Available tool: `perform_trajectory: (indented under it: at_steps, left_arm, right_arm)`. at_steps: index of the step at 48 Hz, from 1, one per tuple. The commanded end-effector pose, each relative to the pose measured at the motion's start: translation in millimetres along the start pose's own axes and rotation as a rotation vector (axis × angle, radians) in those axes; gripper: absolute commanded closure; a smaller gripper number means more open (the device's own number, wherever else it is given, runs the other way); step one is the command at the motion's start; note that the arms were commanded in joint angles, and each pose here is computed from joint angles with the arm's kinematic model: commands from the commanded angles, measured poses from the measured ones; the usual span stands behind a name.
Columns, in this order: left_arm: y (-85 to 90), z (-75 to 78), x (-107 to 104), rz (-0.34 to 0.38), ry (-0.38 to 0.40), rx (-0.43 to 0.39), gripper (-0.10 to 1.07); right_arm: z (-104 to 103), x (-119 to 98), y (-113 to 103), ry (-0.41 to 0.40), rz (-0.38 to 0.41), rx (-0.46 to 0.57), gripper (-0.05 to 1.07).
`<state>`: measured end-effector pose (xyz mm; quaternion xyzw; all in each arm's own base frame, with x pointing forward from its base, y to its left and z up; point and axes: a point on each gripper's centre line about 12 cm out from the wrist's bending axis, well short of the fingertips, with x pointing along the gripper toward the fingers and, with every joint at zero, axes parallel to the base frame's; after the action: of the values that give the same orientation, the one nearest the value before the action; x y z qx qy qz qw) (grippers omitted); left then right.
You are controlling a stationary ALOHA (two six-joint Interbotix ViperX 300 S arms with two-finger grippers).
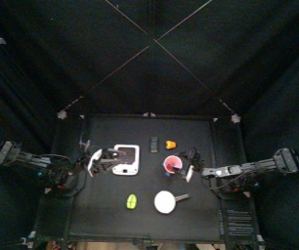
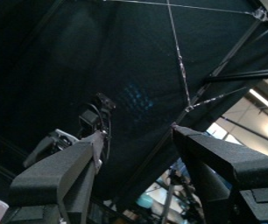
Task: Grab starfruit
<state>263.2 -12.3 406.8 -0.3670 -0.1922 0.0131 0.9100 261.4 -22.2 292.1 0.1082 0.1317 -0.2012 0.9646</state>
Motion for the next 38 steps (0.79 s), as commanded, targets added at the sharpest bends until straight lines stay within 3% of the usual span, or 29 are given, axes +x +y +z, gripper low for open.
perform_trajectory:
  at_steps: [1, 8, 15, 23, 32, 38]
  left_arm:
    - [-1.5, -6.8, 3.8, 0.043, 0.114, -0.096, 0.02]
    - [5.5, -15.1, 13.0, 0.105, 0.225, -0.147, 0.02]
    - [2.1, -16.4, 23.7, 0.111, 0.301, -0.145, 0.03]
    - [-0.1, -24.9, 34.4, 0.118, 0.447, -0.181, 0.03]
    - [13.1, -28.2, 45.4, 0.159, 0.567, -0.19, 0.03]
    - [24.8, -20.4, 48.0, 0.192, 0.596, -0.195, 0.03]
  right_arm:
    - [7.7, -6.3, -1.2, -0.03, 0.01, 0.012, 0.02]
    - [6.1, -8.9, -3.2, -0.03, 0.01, 0.02, 0.02]
    - [3.5, -11.1, -5.3, -0.027, 0.01, 0.026, 0.02]
    - [3.2, -12.0, -5.9, -0.028, 0.01, 0.028, 0.02]
    - [2.6, -11.9, -6.0, -0.027, 0.01, 0.027, 0.02]
    - [2.0, -11.9, -6.2, -0.025, 0.009, 0.026, 0.02]
